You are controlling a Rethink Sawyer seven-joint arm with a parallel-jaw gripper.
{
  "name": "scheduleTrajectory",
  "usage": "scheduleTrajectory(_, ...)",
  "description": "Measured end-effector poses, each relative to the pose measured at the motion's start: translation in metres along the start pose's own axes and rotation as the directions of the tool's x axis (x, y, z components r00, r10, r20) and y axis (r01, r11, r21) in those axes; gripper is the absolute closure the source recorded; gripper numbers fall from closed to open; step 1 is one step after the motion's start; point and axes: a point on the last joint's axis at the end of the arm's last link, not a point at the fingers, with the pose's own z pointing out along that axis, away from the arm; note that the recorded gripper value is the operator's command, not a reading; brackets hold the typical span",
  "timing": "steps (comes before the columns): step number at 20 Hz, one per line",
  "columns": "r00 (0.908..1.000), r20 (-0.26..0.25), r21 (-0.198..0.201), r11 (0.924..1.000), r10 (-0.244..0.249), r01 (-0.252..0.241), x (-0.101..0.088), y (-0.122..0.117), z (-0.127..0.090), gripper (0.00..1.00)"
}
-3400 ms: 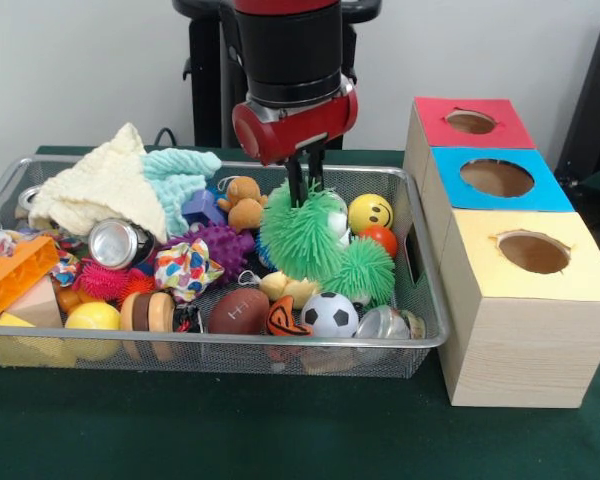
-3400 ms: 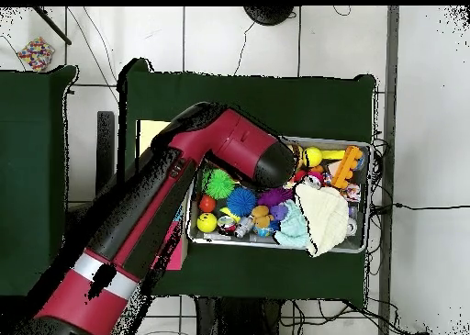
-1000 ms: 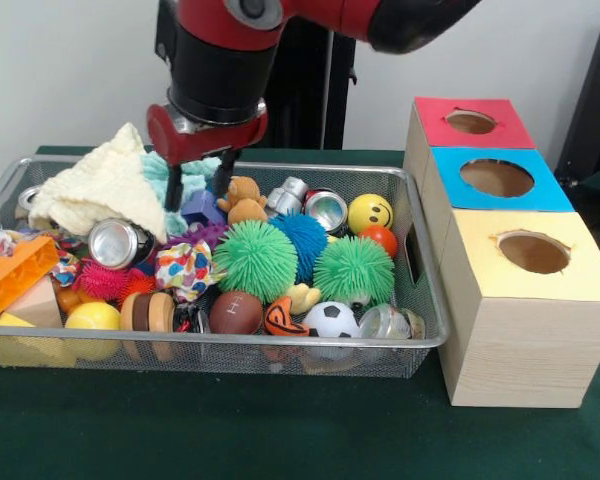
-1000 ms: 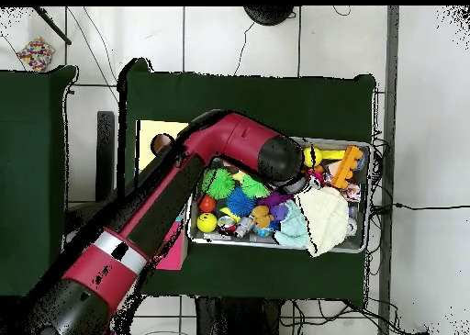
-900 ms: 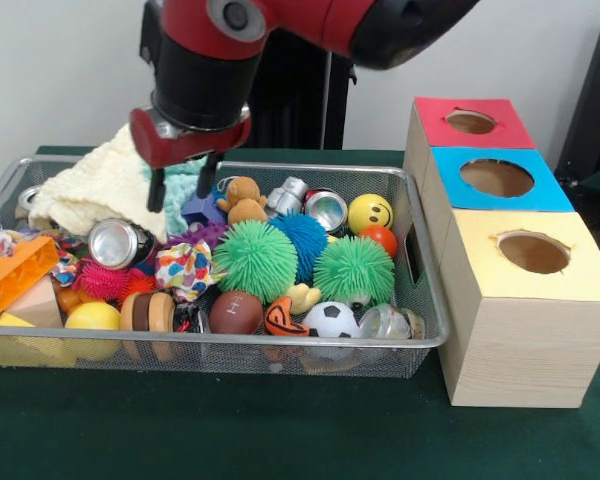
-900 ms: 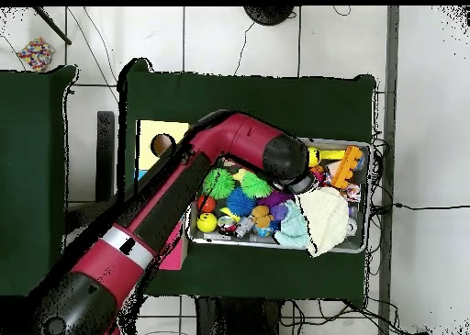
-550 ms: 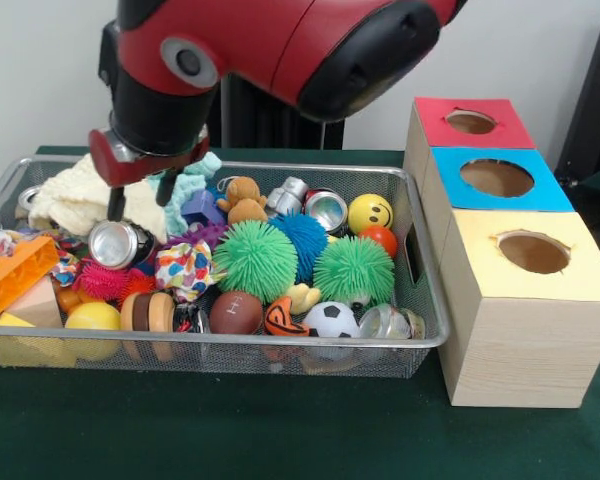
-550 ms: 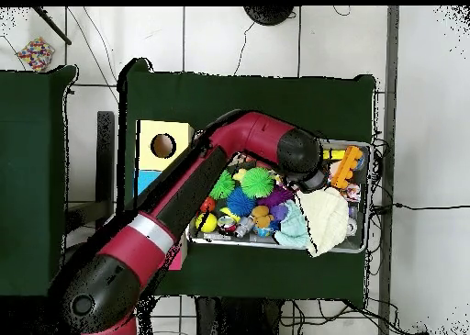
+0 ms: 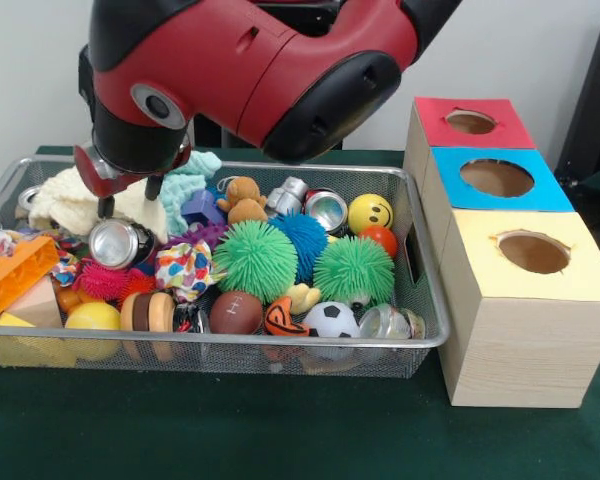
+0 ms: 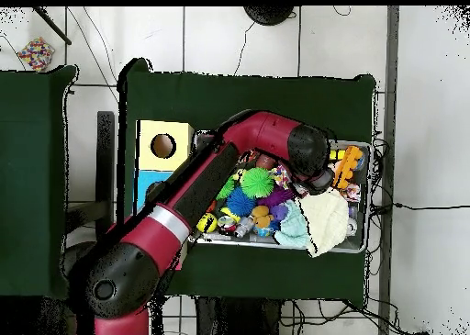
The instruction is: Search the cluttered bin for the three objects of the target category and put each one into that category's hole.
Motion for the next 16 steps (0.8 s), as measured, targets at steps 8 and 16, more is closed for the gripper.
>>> scheduleTrajectory(8,0.9991,-0.043,-0.083,0.9965,-0.007,0.004,0.002,0.011,0.008,0.00)
scheduleTrajectory(16,0.9977,-0.066,-0.134,0.9910,-0.011,0.002,0.004,0.018,0.011,0.00)
